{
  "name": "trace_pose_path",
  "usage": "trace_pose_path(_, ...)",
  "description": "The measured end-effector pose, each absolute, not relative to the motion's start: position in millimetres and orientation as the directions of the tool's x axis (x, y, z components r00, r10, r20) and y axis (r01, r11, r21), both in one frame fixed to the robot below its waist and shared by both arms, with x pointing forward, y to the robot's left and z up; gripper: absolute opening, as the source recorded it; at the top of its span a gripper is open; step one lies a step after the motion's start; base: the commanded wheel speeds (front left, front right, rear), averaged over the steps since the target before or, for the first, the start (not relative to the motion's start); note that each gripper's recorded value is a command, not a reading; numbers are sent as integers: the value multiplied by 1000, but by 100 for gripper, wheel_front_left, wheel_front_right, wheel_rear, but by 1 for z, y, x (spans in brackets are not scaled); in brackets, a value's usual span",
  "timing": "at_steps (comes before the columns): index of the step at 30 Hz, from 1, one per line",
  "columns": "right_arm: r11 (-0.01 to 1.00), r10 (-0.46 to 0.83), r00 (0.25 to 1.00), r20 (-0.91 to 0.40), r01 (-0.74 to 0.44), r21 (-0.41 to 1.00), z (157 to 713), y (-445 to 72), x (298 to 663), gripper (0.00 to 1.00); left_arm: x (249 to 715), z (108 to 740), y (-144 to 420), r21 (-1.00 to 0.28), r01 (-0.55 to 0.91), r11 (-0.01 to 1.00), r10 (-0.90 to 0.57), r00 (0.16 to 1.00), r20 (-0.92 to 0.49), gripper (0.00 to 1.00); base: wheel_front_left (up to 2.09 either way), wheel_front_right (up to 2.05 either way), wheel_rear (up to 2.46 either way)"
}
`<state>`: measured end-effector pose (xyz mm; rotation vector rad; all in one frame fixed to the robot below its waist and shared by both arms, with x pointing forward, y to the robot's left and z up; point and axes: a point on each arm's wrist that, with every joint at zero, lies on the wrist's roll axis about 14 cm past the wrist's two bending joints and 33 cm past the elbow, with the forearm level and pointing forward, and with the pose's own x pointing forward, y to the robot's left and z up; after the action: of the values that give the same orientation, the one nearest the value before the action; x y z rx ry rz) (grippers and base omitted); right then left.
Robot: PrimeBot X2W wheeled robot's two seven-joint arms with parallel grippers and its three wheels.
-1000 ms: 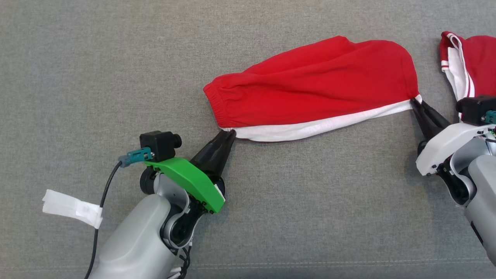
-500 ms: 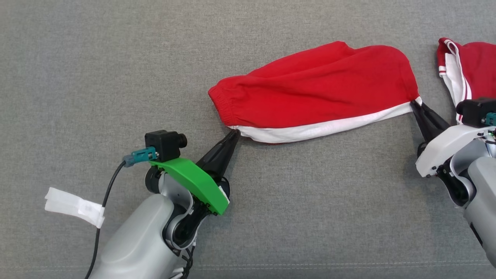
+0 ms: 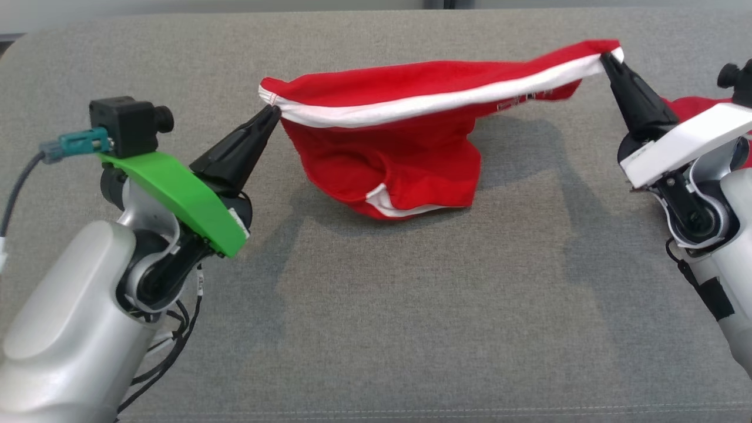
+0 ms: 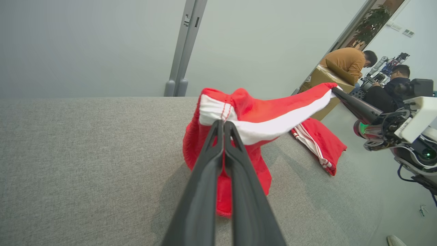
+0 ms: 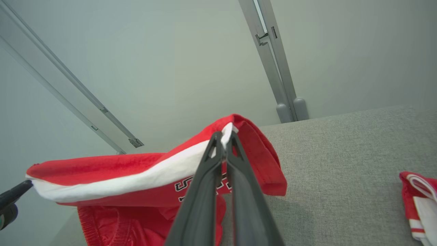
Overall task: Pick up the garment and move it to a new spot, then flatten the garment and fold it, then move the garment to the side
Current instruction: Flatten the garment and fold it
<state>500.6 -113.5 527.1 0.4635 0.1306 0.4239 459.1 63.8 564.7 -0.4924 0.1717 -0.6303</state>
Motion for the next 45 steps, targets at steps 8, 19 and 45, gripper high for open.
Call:
trace_pose_path(8,640,467,872,146,-447,625,592,-107,460,0,432,639,71,-475,635,609,-665,735,131,0,0,0,0)
trace_pose_path(19,640,288,891,352,-453,621,664,-202,404,0,355,695,33,-472,802,366,-846,498,190,0,0,0,0)
trace_pose_path(45,487,355,934,-40,-148,861,539,-157,435,0,414,518,66,-842,247,480,-791,537,-294,0,0,0,0)
